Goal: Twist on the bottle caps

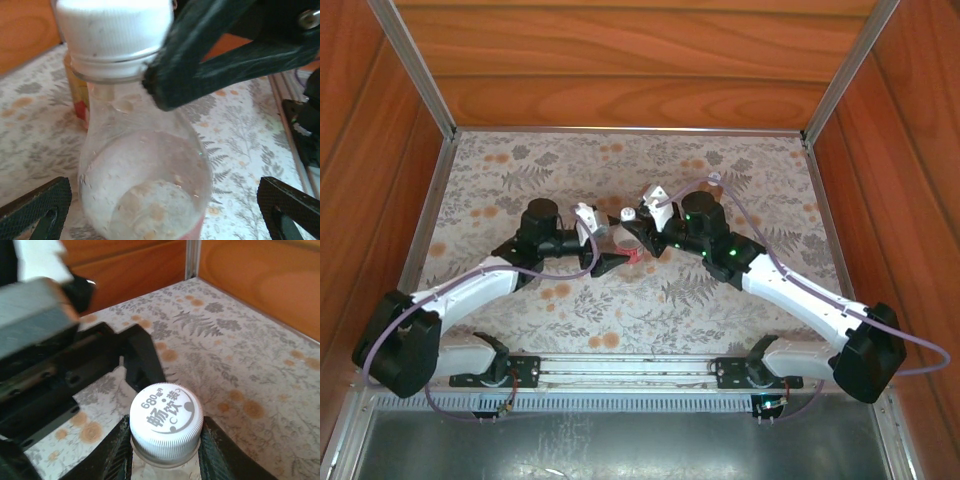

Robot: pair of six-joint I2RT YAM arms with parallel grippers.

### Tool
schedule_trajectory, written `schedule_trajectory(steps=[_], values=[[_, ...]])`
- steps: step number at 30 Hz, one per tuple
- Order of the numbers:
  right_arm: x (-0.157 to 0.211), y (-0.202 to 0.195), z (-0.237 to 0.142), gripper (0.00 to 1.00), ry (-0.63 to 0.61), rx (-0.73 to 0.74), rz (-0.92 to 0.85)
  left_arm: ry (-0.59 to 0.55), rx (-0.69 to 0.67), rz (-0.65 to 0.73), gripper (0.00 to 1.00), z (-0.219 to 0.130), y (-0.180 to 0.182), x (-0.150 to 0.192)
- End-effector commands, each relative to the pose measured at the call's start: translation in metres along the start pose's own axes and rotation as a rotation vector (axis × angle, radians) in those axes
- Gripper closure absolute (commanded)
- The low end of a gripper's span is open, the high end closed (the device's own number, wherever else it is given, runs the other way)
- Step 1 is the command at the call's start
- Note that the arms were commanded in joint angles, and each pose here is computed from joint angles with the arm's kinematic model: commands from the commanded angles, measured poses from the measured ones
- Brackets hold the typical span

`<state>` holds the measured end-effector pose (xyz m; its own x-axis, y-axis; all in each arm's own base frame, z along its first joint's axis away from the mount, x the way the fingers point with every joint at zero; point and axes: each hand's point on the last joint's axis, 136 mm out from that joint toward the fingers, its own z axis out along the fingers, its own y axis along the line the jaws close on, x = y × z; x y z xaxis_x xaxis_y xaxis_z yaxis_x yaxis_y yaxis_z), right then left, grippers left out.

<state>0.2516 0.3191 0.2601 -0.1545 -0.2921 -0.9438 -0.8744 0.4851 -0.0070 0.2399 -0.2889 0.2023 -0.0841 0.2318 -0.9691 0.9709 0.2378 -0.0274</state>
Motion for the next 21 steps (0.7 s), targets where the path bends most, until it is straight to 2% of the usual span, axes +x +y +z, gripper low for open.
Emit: schedule_trajectory(steps=[1,7,14,21], values=[[-0.015,-0.023,0.006,0.88,-0.072,0.074,-0.026,-0.02,-0.16,0.022,0.0,-0.014,0.02,-0.007],[-0.029,-0.067,0.028,0.88,-0.133,0.14,-0.04,-0.024,-0.332,0.034,0.0,-0.034,0.039,-0.005],[-0.032,-0.108,0.053,0.88,-0.14,0.161,-0.041,-0.003,-0.374,-0.004,0.0,-0.04,0.043,0.009],[-0.026,-0.118,0.069,0.84,-0.111,0.14,-0.042,0.01,-0.408,-0.004,0.0,-0.043,0.047,0.015]])
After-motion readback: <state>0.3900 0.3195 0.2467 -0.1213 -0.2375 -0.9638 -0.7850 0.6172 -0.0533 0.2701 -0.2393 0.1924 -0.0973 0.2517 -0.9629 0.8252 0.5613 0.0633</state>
